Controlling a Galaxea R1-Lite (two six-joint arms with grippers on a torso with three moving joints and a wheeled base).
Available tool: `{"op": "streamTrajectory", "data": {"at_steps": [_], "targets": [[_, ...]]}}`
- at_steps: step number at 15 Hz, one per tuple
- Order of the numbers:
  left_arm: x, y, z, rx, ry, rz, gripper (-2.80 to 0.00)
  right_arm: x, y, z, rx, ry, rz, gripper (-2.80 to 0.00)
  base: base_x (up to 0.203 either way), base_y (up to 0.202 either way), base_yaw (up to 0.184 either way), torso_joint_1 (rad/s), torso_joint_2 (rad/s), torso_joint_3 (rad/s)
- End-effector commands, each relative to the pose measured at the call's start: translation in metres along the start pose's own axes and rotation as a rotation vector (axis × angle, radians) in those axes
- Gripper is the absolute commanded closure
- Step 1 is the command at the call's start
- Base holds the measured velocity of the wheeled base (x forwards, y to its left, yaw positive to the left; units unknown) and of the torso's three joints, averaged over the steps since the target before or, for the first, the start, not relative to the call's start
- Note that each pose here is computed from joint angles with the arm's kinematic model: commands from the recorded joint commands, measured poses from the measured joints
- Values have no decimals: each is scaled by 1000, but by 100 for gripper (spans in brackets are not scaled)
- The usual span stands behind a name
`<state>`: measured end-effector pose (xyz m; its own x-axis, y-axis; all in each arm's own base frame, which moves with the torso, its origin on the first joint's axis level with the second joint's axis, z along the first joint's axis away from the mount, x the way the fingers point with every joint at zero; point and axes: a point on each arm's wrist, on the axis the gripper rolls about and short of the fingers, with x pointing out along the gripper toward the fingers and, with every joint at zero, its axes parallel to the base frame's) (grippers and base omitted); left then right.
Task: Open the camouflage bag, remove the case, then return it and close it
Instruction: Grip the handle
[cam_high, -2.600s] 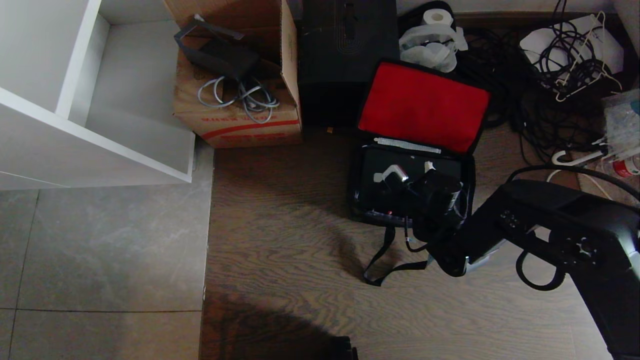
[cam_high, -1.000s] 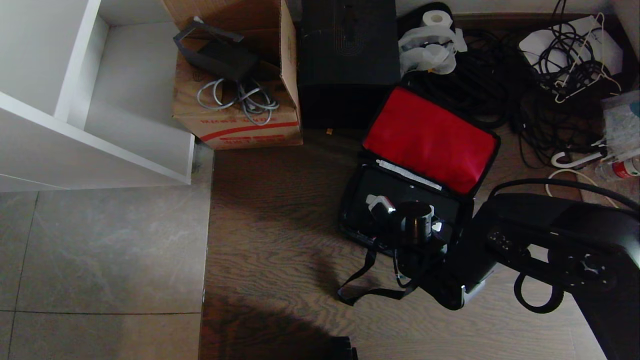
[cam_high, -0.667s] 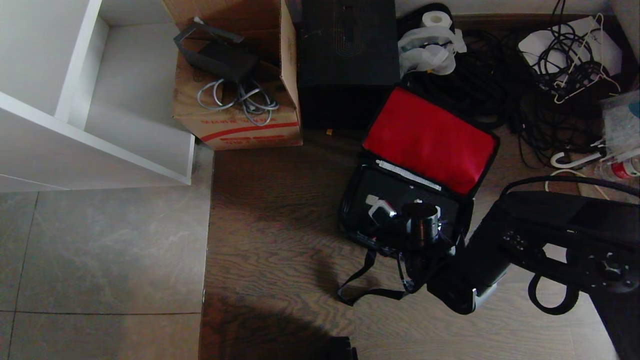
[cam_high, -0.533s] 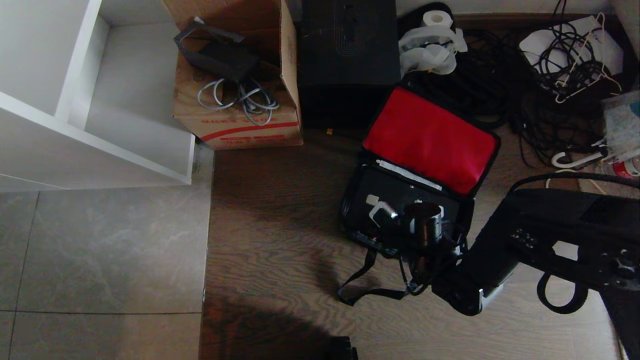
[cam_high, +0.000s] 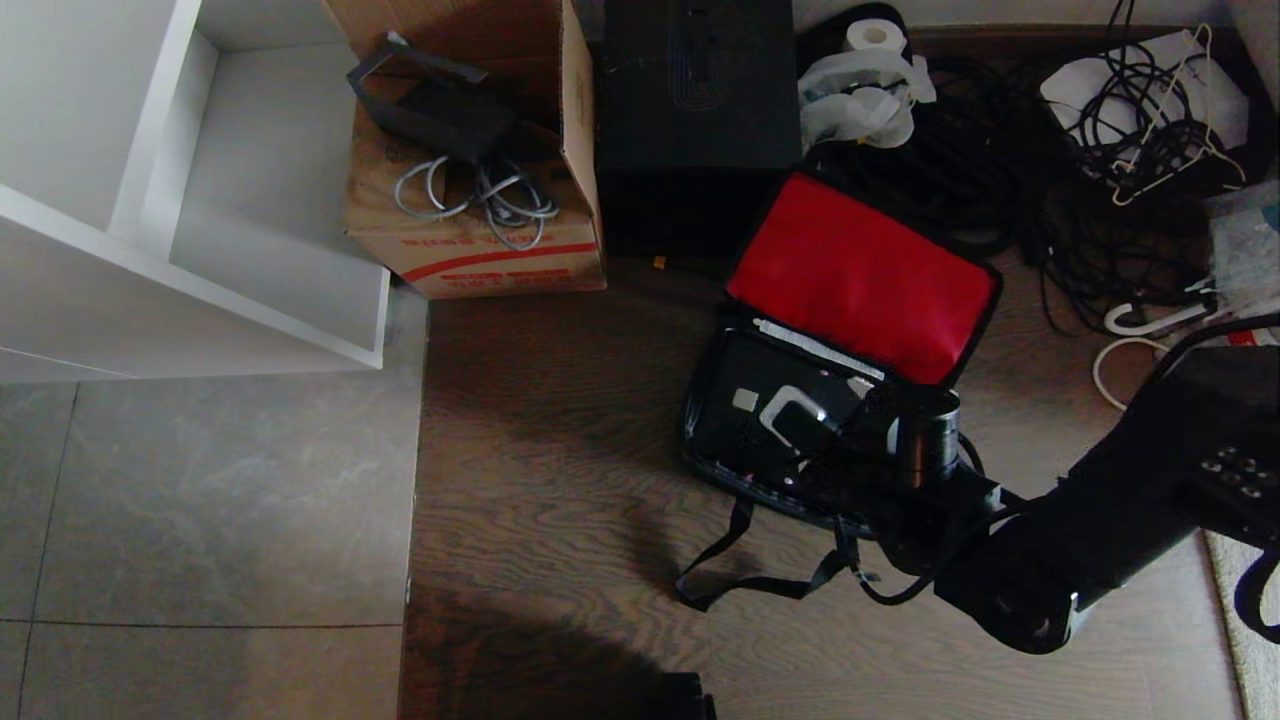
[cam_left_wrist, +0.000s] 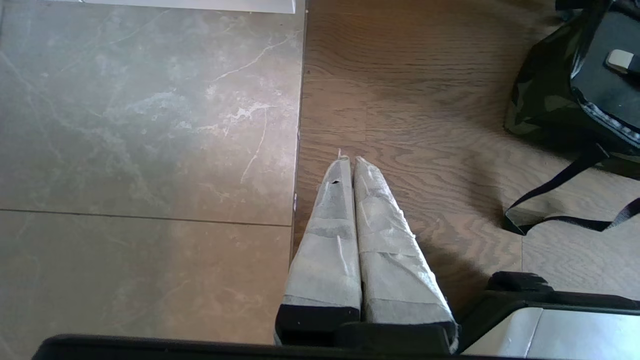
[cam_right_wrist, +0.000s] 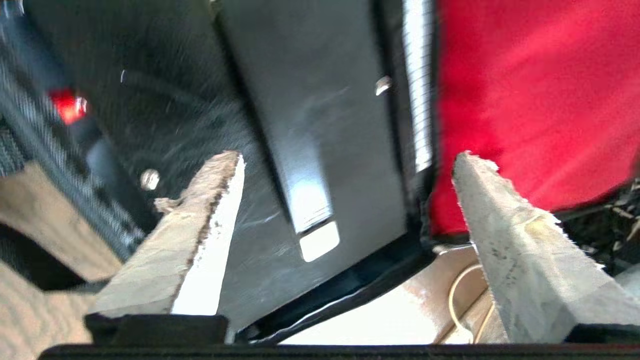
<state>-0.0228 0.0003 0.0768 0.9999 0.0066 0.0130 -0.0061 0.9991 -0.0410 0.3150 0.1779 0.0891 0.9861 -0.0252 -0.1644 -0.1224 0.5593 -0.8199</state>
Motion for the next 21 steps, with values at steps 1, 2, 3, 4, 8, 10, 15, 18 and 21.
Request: {"op": "streamTrajectory", "data": {"at_steps": [1,2,3,4,8,10,15,18,21], "targets": [[0,0,0,-1,0,0,0,-6,-14,6,21,-20,-38,-280,0,0,0,0,0,0],[0,0,0,-1,-1,0,0,-6,-15,6,22,-19,-39,-280,0,0,0,0,0,0],[0,0,0,-1,1,0,0,-7,-14,5,21,-15,-39,-280,0,0,0,0,0,0],[0,0,0,-1,1,0,0,-8,-13,3,18,-11,-34,-280,0,0,0,0,0,0],[0,0,0,-1,1,0,0,-11,-10,-5,11,2,-29,-280,0,0,0,0,0,0],[0,0,0,-1,-1,0,0,-12,-10,-5,17,-7,-40,-280,0,0,0,0,0,0],[0,0,0,-1,0,0,0,-12,-9,-6,19,-3,-47,-280,-12,7,-1,0,0,0],[0,0,0,-1,1,0,0,-12,-9,-6,18,-2,-46,-280,-183,147,-2,3,3,1],[0,0,0,-1,0,0,0,-11,-9,-5,21,-4,-49,-280,-70,73,3,1,2,0]]}}
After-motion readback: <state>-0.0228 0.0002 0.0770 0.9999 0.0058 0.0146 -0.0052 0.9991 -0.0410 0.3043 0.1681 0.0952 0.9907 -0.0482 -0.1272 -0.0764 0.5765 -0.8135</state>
